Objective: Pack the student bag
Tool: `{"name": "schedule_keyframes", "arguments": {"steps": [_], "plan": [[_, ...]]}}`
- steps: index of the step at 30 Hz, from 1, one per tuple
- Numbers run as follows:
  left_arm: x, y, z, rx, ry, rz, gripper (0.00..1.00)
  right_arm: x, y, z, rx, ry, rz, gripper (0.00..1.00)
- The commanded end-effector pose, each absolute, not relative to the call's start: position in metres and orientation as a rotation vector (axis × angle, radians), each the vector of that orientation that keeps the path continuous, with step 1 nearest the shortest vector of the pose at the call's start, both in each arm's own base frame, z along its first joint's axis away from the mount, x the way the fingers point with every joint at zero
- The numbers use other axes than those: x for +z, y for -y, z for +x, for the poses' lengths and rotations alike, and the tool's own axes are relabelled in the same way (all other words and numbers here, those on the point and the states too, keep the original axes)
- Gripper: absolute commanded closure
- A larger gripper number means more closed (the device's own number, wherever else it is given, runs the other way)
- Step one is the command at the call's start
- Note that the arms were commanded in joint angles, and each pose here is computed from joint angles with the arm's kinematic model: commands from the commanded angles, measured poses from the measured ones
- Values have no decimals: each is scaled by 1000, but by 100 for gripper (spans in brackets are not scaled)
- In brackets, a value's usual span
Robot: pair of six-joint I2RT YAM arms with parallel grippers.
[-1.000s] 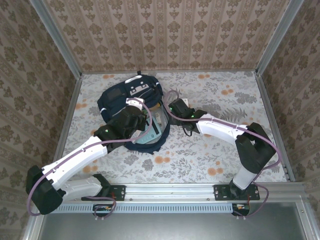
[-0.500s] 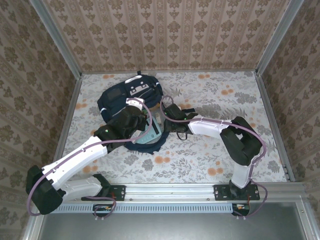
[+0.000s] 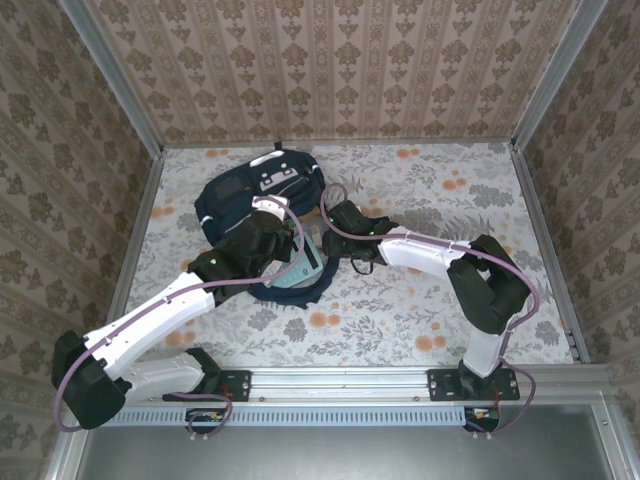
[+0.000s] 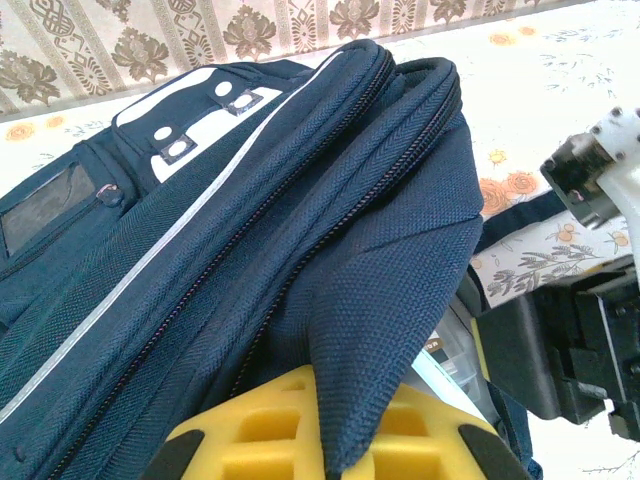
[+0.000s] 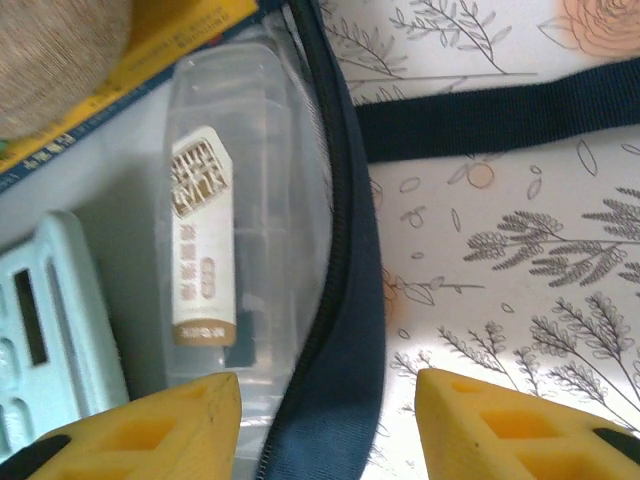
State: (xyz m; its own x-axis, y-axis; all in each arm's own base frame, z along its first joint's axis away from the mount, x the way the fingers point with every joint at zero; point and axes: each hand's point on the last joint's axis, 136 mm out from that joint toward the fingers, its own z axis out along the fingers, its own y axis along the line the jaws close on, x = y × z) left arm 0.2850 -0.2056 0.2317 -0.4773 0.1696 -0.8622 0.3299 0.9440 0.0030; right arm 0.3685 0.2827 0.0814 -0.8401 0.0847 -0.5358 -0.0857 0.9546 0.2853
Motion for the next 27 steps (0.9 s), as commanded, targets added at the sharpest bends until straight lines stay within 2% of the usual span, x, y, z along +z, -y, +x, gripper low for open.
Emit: {"name": "schedule_keyframes", "arguments": {"steps": [1,4,8,11,12,19,24,25,27], "plan": [[265,214,287,-289,-1983,308,99,66,-281,374,304,-2575,-5,49],[265,214,287,-289,-1982,311,99,58,-277,376,263,-2583,-5,54],[265,215,287,-290,-1984,313,100,66,-273,374,263,-2562,-6,83],[264,217,286,-304,-1986,321,100,87,-264,375,239,-2512,1,98],[264,218,286,-310,-1985,323,100,96,-260,377,232,-2493,4,100],[263,234,281,-351,-1981,382,100,137,-236,395,246,-2422,51,100],[259,252,277,-371,-1986,471,100,134,-219,400,249,-2438,97,100],[259,255,276,-375,-1987,483,100,133,-217,398,246,-2441,100,98],[256,261,276,-373,-1998,508,100,130,-215,393,256,-2439,85,82]]}}
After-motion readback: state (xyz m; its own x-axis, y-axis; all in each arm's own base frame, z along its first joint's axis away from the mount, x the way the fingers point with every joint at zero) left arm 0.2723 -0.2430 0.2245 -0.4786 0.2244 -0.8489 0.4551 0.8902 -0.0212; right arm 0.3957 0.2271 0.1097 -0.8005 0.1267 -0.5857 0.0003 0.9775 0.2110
